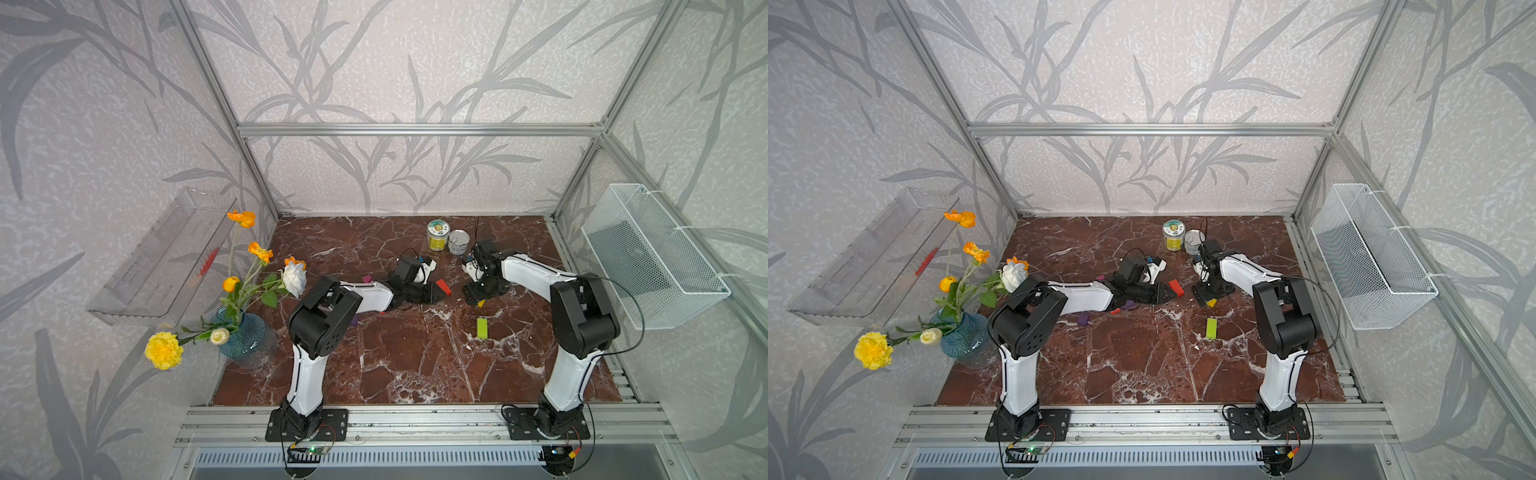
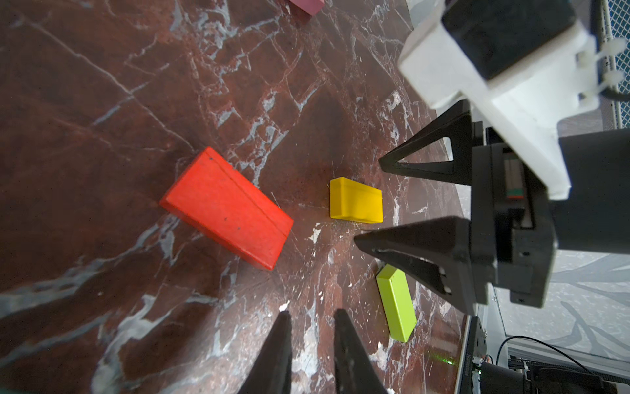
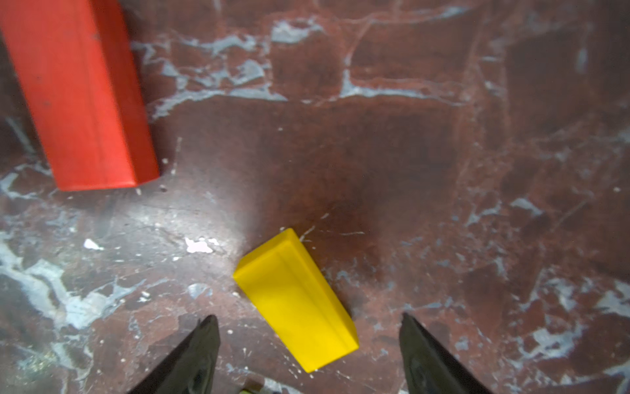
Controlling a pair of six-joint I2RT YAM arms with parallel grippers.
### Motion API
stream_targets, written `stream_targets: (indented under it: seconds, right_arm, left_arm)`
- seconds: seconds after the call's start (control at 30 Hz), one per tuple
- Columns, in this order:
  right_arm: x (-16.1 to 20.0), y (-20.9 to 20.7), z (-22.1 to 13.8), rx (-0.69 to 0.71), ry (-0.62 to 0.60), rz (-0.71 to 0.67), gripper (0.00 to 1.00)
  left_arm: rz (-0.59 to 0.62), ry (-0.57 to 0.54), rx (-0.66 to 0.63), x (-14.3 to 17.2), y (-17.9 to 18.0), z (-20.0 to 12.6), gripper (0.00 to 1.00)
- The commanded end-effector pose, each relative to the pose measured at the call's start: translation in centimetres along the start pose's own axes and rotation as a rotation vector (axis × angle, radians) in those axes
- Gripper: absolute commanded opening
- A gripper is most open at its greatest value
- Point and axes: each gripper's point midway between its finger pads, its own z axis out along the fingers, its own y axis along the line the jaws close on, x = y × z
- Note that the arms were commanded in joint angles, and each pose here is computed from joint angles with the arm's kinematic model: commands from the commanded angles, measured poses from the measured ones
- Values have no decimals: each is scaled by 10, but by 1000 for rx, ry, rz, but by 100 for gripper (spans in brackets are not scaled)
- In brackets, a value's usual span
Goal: Assemble the letter v with building blocks
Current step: Assemble the building block at the center of the board.
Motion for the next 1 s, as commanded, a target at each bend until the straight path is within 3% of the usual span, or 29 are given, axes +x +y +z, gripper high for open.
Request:
stream_targets:
  seconds: [0.0,0.4,0.5,0.67,0.97]
  right_arm:
    - [6,17,8,-34,54,-77,82]
    - [24,17,12,34,122,-80,73]
    - [24,17,14,46,123,-87,65]
    - [25,18,15,49,124,-86,43]
    - [32,32,7,32,90,-91,27]
  left_arm:
    - [31,-15,22,-5,-14,-7,23]
    - [28,-16,14,-4,-12,-7,23]
    - [26,-16,16,-3,-13,-7,23]
    - [27,-23,15,-3,-13,-9,23]
    - [32,-31,2,0,-12,-13,23]
